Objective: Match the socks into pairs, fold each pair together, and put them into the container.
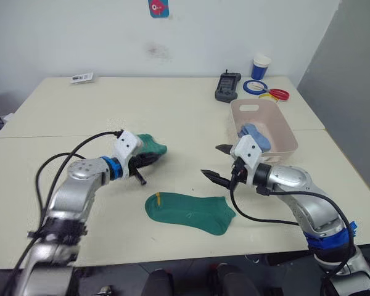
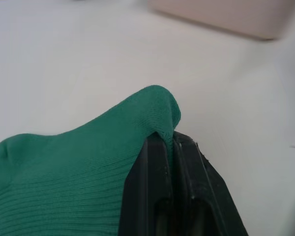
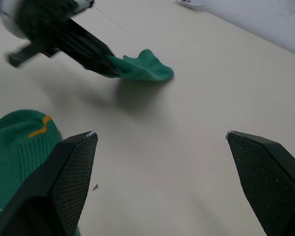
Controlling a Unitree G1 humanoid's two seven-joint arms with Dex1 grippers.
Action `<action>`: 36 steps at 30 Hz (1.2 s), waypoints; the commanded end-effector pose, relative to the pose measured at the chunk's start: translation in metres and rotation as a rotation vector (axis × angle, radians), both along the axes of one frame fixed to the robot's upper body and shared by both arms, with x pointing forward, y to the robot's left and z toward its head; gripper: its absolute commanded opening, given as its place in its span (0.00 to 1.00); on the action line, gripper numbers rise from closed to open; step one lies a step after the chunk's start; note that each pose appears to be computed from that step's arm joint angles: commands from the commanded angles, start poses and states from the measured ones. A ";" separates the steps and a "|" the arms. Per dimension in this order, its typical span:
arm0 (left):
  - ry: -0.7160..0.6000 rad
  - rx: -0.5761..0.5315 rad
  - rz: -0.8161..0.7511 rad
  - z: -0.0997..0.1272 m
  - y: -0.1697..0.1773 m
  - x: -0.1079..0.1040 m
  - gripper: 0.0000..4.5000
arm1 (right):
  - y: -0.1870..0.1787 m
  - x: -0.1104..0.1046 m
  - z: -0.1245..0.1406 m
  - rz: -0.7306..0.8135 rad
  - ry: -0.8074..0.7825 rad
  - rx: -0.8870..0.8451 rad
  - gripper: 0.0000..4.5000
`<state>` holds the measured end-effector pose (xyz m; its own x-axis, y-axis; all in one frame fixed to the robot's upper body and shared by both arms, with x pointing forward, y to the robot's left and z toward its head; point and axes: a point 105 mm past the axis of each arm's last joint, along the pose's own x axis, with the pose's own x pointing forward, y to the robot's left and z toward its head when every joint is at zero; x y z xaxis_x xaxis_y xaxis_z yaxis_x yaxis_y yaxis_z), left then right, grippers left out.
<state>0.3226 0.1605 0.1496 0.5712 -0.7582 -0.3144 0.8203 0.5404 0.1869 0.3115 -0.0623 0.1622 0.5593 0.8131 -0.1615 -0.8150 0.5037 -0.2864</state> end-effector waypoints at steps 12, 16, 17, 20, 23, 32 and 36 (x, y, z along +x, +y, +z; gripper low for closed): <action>0.211 0.010 -0.452 -0.001 -0.060 -0.079 0.29 | -0.019 -0.002 -0.009 -0.016 -0.011 -0.034 1.00; 0.222 0.017 -0.479 -0.002 -0.058 -0.073 0.58 | -0.025 -0.009 -0.016 -0.007 0.003 -0.064 1.00; 0.230 -0.009 -0.476 0.004 -0.057 -0.068 0.65 | -0.028 -0.011 -0.017 -0.007 0.006 -0.073 1.00; 0.215 -0.048 -0.426 0.014 -0.051 -0.047 0.88 | -0.035 -0.017 -0.019 0.001 0.020 -0.091 1.00; 0.083 -0.003 -0.260 0.012 -0.037 0.006 0.99 | -0.036 -0.036 -0.024 0.085 0.087 -0.107 1.00; 0.040 0.159 -0.052 -0.028 -0.034 0.078 0.99 | -0.005 -0.060 -0.061 0.306 0.255 -0.273 1.00; 0.072 0.193 -0.034 -0.038 -0.029 0.079 0.99 | 0.002 -0.068 -0.068 0.325 0.354 -0.257 1.00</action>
<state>0.3987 0.1310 0.1012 0.5068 -0.7029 -0.4991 0.8544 0.4863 0.1829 0.2478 -0.0645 0.0895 0.1813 0.8377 -0.5151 -0.9822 0.1803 -0.0525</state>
